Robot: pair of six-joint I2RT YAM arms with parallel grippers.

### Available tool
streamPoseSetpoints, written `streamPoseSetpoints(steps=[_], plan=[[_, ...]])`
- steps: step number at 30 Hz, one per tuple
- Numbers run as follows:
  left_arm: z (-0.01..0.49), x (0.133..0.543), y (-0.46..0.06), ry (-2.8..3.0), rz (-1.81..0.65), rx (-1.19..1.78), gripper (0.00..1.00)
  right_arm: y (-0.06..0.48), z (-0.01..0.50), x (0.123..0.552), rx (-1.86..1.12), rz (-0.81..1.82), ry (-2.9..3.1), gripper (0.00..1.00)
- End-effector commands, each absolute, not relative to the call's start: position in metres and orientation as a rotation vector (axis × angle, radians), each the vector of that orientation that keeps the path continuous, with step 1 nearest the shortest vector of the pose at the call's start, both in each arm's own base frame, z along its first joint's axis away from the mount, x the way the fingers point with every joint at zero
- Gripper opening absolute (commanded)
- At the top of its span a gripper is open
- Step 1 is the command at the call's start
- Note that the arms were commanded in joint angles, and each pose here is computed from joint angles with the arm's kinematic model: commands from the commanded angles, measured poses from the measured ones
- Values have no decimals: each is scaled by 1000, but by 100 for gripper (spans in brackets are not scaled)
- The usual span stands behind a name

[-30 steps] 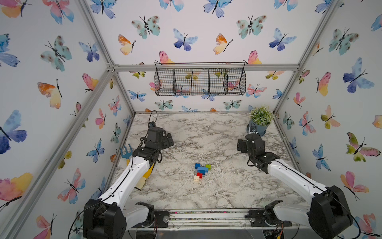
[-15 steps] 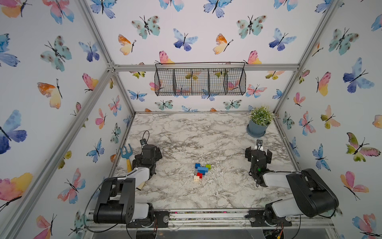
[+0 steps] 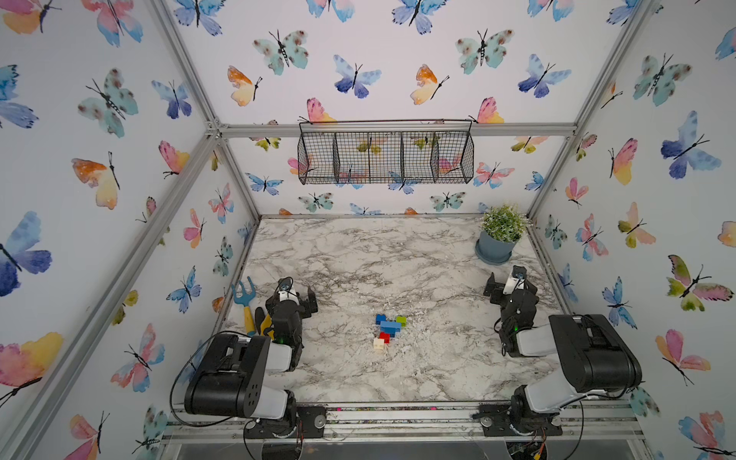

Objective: Assemble the letter y with lego
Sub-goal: Reset both arms

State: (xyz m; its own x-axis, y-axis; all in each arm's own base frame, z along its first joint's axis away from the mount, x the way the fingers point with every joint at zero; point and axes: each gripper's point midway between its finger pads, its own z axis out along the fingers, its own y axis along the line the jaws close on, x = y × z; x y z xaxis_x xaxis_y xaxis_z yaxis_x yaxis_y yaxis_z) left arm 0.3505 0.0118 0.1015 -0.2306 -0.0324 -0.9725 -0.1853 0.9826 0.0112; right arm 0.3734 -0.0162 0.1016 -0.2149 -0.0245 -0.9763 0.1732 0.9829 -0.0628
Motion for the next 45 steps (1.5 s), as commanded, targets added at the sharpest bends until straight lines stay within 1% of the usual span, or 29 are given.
streamPoseSetpoints(steps=[1, 4, 11, 16, 17, 18, 20, 21, 22, 23, 24, 27, 28, 29, 31, 32, 45], plan=[[127, 353, 9, 1683, 127, -143, 98, -4, 102, 378, 98, -111, 1796, 98], [126, 353, 9, 1691, 127, -143, 99, -3, 110, 376, 79, -106, 1726, 98], [125, 355, 10, 1705, 129, -152, 98, 2, 103, 384, 58, -94, 1774, 98], [124, 354, 11, 1707, 130, -157, 98, 2, 103, 379, 54, -88, 1786, 98], [125, 353, 15, 1701, 144, -183, 98, 3, 104, 379, 48, -89, 1782, 98], [127, 346, 32, 1672, 188, -294, 98, 3, 105, 379, 45, -87, 1775, 98], [133, 331, 41, 1621, 140, -333, 98, -7, 109, 373, 112, -113, 1744, 98], [133, 329, 40, 1621, 131, -329, 98, -14, 112, 364, 165, -126, 1717, 98], [127, 331, 39, 1649, 132, -323, 98, -14, 109, 367, 162, -124, 1734, 98], [116, 331, 39, 1683, 140, -321, 98, -6, 102, 381, 107, -117, 1788, 98], [109, 331, 39, 1705, 145, -319, 98, -1, 99, 386, 69, -112, 1812, 98], [112, 331, 39, 1695, 143, -320, 98, -2, 107, 375, 79, -106, 1757, 98], [118, 331, 39, 1679, 139, -321, 98, -13, 111, 366, 153, -127, 1724, 98], [121, 331, 39, 1669, 137, -321, 98, -14, 112, 362, 166, -123, 1714, 98], [111, 331, 39, 1699, 144, -320, 98, -4, 102, 381, 92, -114, 1788, 98], [111, 331, 39, 1700, 144, -319, 98, -1, 101, 384, 70, -106, 1796, 98], [112, 331, 39, 1698, 143, -320, 98, 1, 105, 378, 58, -94, 1770, 98]])
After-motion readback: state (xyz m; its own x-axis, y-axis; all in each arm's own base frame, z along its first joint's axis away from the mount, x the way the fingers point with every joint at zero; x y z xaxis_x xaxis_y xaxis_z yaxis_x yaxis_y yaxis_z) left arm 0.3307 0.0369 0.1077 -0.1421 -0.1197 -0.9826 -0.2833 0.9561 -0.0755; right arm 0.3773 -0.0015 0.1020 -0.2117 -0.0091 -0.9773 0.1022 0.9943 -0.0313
